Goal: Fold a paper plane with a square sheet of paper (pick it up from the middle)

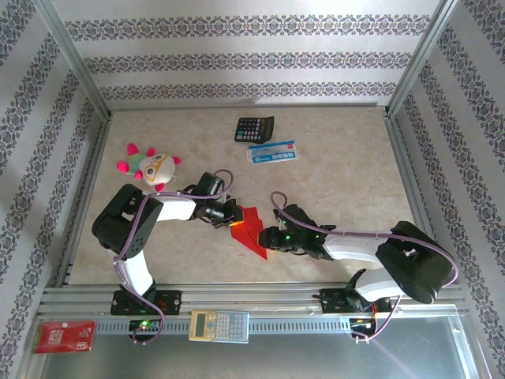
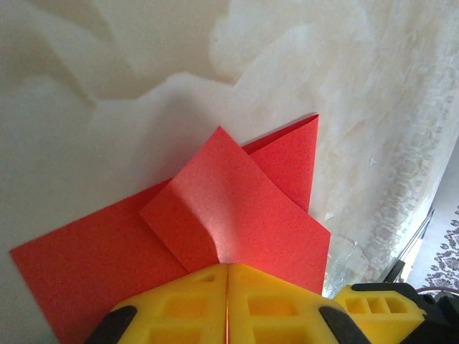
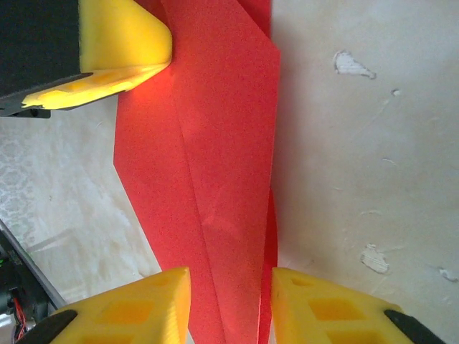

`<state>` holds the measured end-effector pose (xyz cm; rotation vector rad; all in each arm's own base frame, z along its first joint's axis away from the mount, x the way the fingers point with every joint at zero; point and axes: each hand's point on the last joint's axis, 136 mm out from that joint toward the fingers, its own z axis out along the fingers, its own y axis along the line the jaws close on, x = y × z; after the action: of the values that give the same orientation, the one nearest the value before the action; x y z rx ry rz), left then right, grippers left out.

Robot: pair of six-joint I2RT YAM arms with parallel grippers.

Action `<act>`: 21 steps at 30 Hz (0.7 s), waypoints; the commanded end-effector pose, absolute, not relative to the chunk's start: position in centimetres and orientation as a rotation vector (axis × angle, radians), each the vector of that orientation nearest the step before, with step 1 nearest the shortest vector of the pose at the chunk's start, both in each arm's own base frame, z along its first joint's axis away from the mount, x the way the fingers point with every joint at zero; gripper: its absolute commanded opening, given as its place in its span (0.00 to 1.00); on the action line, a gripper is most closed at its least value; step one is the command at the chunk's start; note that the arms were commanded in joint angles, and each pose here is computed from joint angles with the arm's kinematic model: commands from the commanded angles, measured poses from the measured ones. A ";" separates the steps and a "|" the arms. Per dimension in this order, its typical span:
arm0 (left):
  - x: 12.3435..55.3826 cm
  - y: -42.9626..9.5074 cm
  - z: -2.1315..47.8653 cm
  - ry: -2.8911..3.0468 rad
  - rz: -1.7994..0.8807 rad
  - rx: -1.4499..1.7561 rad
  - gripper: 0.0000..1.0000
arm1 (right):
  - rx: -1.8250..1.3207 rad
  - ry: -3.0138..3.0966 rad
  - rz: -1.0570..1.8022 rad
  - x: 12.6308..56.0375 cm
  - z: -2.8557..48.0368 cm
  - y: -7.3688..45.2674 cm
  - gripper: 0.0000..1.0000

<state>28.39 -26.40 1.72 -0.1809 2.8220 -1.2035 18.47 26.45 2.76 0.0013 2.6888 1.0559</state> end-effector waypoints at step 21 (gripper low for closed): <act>29.6 -26.3 3.0 2.813 -1.150 -0.167 0.11 | 0.025 2.646 1.123 18.5 2.6 27.1 0.08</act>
<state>28.95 -26.45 2.11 -0.1841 2.8220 -1.1812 18.52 26.88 2.48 0.0408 2.6630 1.1046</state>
